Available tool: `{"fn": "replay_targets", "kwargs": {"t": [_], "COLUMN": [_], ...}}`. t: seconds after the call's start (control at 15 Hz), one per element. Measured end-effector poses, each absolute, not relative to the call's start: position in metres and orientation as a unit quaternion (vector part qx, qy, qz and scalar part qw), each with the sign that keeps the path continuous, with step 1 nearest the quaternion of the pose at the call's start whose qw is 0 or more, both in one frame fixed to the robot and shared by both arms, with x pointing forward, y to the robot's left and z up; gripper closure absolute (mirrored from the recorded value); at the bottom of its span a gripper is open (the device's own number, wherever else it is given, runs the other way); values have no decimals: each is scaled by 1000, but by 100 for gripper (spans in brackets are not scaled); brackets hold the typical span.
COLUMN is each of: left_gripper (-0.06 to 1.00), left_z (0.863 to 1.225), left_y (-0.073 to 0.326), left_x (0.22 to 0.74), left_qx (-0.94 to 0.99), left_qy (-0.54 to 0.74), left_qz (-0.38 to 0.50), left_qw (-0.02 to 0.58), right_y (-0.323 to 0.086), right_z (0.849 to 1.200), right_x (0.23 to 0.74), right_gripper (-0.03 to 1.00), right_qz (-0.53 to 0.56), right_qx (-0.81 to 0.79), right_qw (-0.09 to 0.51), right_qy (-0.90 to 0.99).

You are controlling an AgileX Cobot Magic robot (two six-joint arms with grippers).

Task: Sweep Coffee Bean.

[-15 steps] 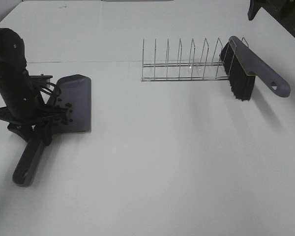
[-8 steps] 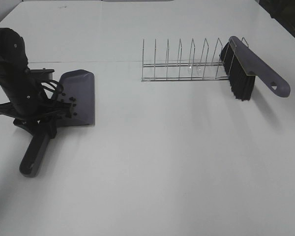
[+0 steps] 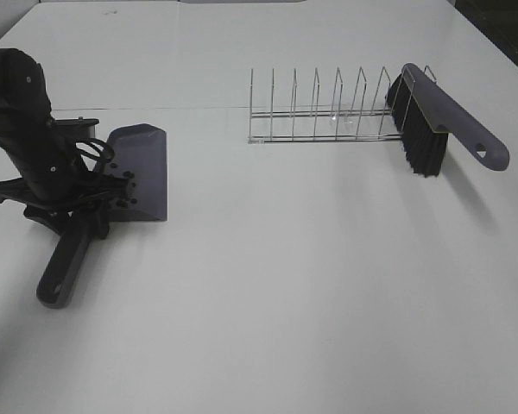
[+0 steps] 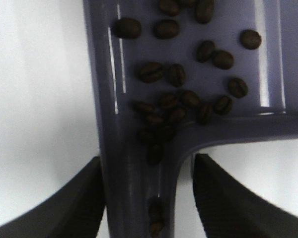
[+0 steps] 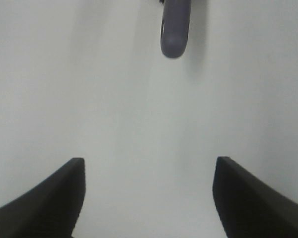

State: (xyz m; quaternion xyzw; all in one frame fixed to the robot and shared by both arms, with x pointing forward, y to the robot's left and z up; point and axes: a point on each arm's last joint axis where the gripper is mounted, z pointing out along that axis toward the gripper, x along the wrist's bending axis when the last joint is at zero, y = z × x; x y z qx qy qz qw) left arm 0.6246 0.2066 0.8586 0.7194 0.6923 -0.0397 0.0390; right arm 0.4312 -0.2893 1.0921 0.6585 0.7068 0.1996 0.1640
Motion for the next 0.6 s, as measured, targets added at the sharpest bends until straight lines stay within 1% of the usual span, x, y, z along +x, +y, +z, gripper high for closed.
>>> {"fn": "replay_targets", "kwargs": {"t": [0.13, 0.2, 0.33, 0.47, 0.6], "left_gripper": [37, 29, 18, 12, 11], "left_z": [859, 859, 860, 860, 865], "left_y": [206, 206, 207, 209, 210], "left_x": [625, 626, 625, 623, 621], "left_qx": [718, 719, 723, 730, 733], "left_qy": [693, 692, 689, 682, 679], "left_qz": [-38, -37, -37, -41, -42], "left_qw": [43, 43, 37, 21, 12], "right_y": [-290, -291, -291, -292, -292], "right_z": [1077, 1071, 1068, 1065, 1061], "right_x": [387, 357, 320, 292, 271], "right_gripper": [28, 28, 28, 28, 28], "right_qz": [208, 218, 237, 257, 285], "right_qx": [656, 652, 644, 636, 624], "right_qw": [172, 183, 202, 222, 251], "right_qy": [705, 703, 698, 693, 683]}}
